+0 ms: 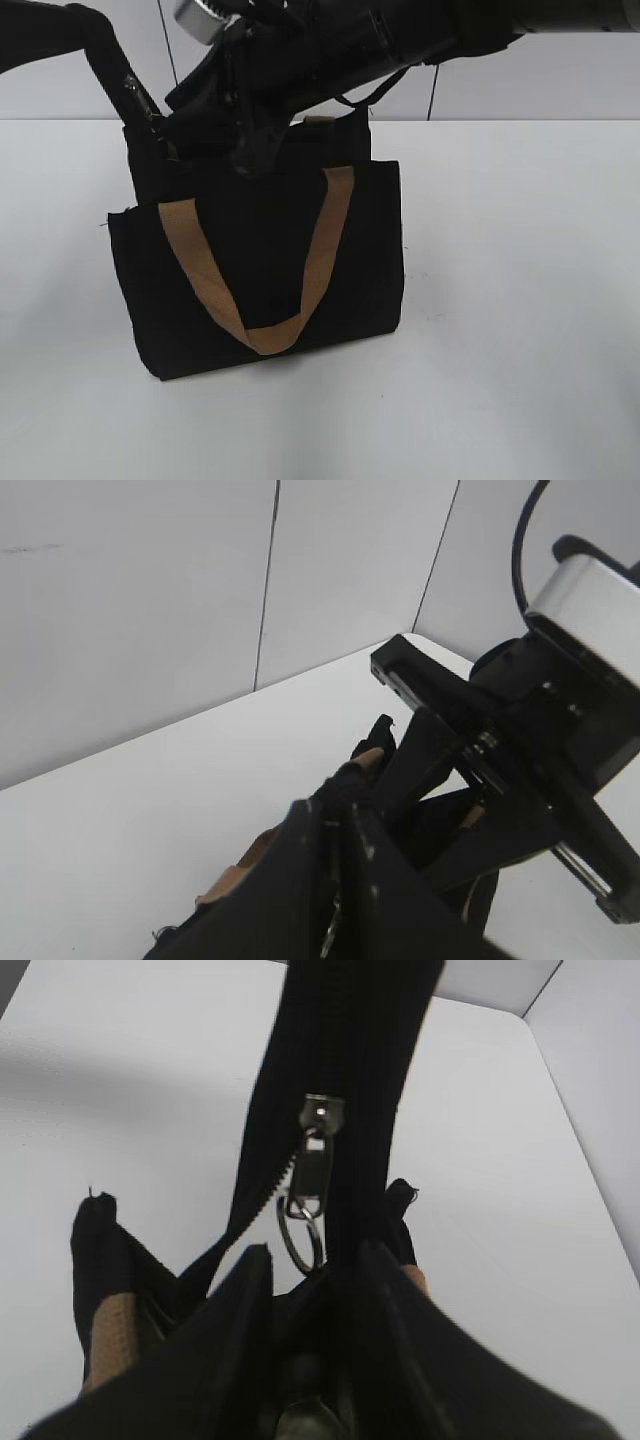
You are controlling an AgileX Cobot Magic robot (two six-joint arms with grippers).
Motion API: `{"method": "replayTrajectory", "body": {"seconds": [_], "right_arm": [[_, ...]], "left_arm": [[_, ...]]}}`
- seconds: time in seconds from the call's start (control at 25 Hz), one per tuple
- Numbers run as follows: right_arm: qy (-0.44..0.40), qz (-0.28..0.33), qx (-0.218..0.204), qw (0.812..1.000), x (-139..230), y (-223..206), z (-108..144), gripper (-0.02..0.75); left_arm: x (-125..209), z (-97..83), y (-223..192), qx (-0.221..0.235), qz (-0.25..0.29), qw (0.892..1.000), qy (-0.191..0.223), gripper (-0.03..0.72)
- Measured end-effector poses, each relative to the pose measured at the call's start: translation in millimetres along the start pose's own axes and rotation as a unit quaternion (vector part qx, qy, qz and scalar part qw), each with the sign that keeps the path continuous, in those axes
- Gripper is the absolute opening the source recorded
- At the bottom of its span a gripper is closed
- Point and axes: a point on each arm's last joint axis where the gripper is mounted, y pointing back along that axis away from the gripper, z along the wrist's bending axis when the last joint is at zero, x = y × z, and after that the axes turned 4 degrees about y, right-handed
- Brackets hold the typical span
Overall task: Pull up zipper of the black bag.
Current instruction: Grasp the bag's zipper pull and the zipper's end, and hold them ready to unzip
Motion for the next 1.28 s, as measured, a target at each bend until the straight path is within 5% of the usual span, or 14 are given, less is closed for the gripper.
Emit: {"method": "replayTrajectory", "body": {"seconds": [0.88, 1.28], "right_arm": [[-0.002, -0.018, -0.013, 1.0, 4.3, -7.8, 2.0, 0.228], [-0.007, -0.014, 0.003, 1.0, 5.0, -7.8, -1.0, -0.001]], "left_arm": [[0.1, -0.6, 0.0, 0.003, 0.0, 1.0, -0.001, 0.025], [0.1, -0.6, 0.0, 0.003, 0.001, 1.0, -0.001, 0.025]]}}
